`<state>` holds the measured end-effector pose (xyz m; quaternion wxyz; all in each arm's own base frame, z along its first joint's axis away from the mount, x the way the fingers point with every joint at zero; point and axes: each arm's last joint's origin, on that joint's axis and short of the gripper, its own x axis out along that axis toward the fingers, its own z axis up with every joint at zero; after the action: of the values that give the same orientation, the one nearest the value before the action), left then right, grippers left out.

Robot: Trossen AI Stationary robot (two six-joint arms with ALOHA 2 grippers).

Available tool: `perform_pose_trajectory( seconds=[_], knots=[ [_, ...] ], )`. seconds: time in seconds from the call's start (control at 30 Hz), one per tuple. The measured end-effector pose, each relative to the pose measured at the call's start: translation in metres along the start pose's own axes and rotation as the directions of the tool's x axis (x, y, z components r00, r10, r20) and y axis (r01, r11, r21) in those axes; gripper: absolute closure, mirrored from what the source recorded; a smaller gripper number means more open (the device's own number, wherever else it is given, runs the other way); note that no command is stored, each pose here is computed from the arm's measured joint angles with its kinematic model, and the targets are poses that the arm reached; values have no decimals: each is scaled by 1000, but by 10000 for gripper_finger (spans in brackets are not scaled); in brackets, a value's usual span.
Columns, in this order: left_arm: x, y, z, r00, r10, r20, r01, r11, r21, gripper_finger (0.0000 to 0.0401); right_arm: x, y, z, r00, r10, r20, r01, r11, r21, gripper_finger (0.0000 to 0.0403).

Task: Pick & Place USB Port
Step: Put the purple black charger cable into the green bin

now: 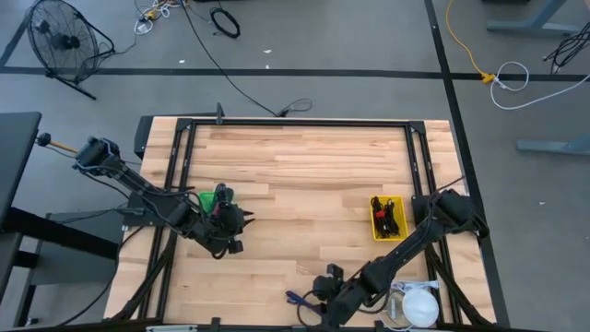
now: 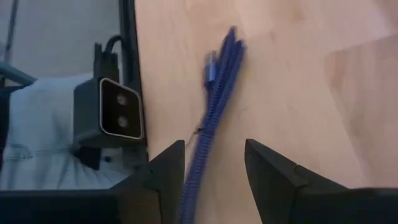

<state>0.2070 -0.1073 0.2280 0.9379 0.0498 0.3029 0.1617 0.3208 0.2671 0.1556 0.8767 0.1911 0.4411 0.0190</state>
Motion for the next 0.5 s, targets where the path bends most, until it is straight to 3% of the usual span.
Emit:
perform_pose_trajectory(
  seconds=[0.5],
  knots=[
    [0, -1, 1, 1000, -20, 6, 21, 1000, -19, 328, 26, -2, -18, 998, 0, -68, 7, 994, 106, 234]
  ],
)
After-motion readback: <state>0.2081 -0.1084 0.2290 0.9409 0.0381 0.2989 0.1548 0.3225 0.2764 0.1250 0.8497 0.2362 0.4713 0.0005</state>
